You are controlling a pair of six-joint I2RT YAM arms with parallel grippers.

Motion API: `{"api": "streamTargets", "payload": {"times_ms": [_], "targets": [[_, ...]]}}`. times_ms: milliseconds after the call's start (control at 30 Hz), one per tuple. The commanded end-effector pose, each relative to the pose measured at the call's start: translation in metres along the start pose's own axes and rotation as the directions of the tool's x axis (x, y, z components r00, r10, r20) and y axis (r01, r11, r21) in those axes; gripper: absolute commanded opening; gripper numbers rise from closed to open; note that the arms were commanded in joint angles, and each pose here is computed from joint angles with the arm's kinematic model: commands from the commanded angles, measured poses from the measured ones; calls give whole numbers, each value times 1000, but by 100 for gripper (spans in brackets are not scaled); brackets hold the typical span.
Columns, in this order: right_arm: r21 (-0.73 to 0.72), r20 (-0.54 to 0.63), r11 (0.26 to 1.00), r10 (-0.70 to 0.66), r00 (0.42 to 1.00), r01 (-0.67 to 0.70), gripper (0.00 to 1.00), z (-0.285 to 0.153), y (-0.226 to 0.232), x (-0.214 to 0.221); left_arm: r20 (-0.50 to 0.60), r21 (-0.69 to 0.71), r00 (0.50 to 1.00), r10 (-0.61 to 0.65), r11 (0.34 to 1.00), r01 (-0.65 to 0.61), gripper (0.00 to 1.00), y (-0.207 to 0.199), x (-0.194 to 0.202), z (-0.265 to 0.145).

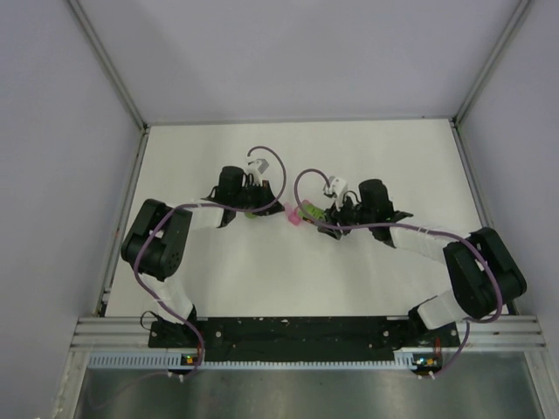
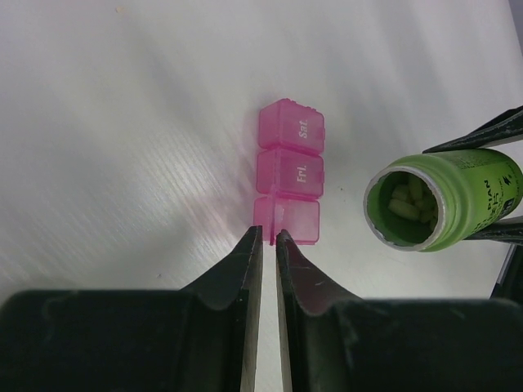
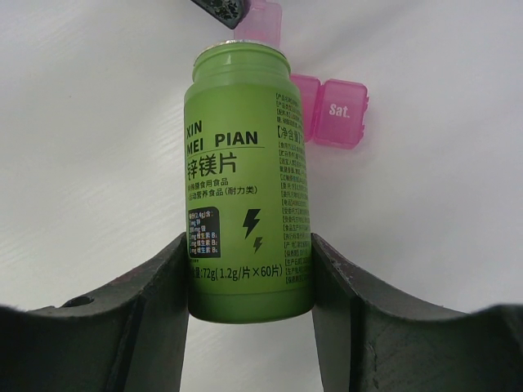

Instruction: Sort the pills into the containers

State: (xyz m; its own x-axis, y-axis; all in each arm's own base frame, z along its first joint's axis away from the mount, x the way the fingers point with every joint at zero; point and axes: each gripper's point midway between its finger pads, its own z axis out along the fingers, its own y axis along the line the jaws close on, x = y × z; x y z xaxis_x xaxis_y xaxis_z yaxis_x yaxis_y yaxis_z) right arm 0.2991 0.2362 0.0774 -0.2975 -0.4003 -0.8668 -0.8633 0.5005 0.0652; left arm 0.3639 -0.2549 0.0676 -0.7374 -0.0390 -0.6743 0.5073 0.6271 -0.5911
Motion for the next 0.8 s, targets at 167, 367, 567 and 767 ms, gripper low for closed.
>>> {"api": "streamTargets", "payload": {"times_ms": [167, 367, 567, 767], "targets": [[-6, 32, 998, -68, 997, 68, 0, 10, -2, -27, 30, 48, 999, 29, 998, -30, 17, -11, -17, 4], [-9, 20, 998, -66, 998, 66, 0, 13, -2, -27, 30, 54, 999, 30, 998, -31, 17, -12, -18, 5], [-10, 10, 998, -65, 998, 65, 0, 16, -3, -26, 30, 58, 999, 31, 998, -32, 16, -12, -19, 7], [-16, 4, 998, -67, 998, 67, 0, 17, -1, -26, 27, 53, 999, 29, 998, -30, 15, -10, -17, 7]]}}
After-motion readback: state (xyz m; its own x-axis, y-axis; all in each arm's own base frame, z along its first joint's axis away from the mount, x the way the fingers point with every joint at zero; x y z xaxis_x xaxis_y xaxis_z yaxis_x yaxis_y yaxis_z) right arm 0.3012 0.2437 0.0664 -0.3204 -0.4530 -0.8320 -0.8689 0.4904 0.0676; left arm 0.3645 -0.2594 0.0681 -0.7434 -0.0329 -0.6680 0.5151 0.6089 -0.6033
